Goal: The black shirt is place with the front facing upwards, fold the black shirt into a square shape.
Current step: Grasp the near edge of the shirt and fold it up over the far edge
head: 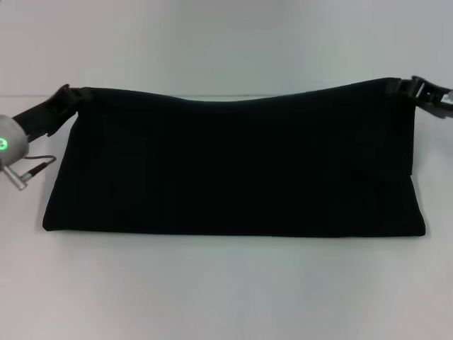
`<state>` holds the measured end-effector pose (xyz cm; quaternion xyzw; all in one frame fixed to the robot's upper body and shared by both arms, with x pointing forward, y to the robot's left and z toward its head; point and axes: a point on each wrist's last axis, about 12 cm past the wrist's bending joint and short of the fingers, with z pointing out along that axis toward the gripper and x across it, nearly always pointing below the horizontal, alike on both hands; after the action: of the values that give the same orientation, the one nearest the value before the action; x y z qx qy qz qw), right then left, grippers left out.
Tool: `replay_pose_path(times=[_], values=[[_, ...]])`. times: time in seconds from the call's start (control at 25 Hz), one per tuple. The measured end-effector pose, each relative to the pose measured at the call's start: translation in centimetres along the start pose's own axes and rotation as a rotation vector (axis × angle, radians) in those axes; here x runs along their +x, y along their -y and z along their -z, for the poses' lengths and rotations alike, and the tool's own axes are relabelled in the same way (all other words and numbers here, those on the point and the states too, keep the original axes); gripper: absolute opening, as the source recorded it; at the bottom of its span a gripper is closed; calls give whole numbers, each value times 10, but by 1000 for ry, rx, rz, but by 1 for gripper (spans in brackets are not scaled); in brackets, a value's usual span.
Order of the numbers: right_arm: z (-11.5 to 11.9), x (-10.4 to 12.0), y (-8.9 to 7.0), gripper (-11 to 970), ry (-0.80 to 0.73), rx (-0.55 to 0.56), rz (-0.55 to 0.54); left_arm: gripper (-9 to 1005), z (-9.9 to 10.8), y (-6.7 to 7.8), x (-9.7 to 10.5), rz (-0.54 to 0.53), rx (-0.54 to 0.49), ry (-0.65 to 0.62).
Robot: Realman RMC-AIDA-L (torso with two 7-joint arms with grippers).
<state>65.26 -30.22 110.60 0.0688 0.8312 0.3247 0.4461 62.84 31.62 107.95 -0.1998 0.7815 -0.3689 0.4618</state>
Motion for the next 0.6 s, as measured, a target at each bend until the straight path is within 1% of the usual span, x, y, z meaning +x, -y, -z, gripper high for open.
replay_pose_path(times=[0.2, 0.32, 0.44, 0.48, 0.56, 0.6], values=[[-18, 13, -7, 175, 29, 83, 114, 29, -18, 3, 17, -65, -112, 22], [-28, 21, -12, 180, 55, 121, 193, 63, -25, 5, 23, -110, -157, 42], [-34, 29, -13, 185, 88, 139, 208, 97, -28, 6, 24, -110, -173, 64], [-34, 30, -12, 187, 99, 144, 204, 123, -27, 6, 24, -100, -175, 75], [-33, 31, -11, 268, 119, 149, 198, 176, -27, 6, 24, -100, -175, 75], [-33, 31, -10, 308, 128, 151, 192, 202, -25, 2, 21, -67, -203, 108]])
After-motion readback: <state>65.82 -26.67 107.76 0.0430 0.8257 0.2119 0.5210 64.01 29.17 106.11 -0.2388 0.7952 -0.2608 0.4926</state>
